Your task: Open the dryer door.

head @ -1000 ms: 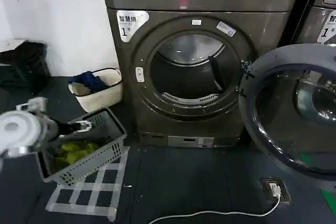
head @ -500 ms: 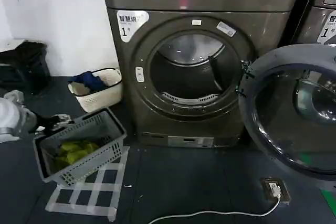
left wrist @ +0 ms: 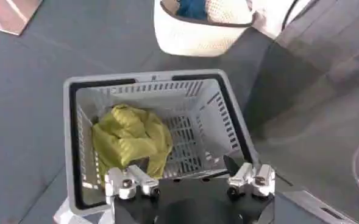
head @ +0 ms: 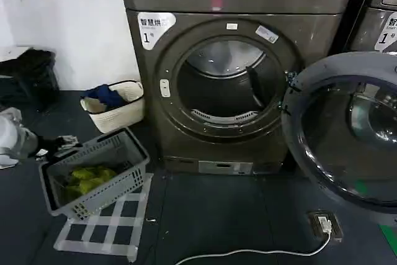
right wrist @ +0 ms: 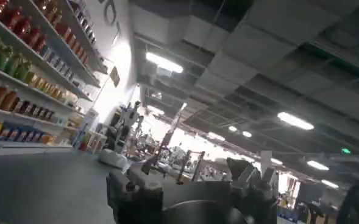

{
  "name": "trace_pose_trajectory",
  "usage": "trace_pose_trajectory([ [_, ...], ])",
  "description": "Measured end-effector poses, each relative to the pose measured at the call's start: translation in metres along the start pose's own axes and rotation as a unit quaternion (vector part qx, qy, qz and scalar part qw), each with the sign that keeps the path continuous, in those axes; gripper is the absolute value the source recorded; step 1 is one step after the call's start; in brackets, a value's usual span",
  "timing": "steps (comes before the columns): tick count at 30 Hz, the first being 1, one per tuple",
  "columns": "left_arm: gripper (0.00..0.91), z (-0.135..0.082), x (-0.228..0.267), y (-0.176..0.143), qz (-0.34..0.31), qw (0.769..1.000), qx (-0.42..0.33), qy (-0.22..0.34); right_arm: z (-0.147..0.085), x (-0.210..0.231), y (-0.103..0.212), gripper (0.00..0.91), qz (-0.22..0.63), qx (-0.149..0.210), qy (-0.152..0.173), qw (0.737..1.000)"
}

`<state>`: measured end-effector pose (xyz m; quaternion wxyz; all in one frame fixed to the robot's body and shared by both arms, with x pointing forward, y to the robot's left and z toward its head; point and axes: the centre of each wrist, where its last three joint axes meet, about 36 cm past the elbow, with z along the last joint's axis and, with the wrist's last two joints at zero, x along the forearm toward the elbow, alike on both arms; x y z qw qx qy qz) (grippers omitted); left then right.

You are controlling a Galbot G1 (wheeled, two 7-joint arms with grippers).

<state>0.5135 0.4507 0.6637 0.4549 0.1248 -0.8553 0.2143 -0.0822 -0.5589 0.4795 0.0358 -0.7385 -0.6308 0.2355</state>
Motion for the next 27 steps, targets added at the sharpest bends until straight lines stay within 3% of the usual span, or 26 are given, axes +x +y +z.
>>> trace_pose_trajectory([
  [27,0.907,0.0012,-0.0081,0.0088,-0.034,0.999,-0.001,0.003,0.0103,0.0021,-0.0005,0.907,0.016,0.000,0.011,1.000],
])
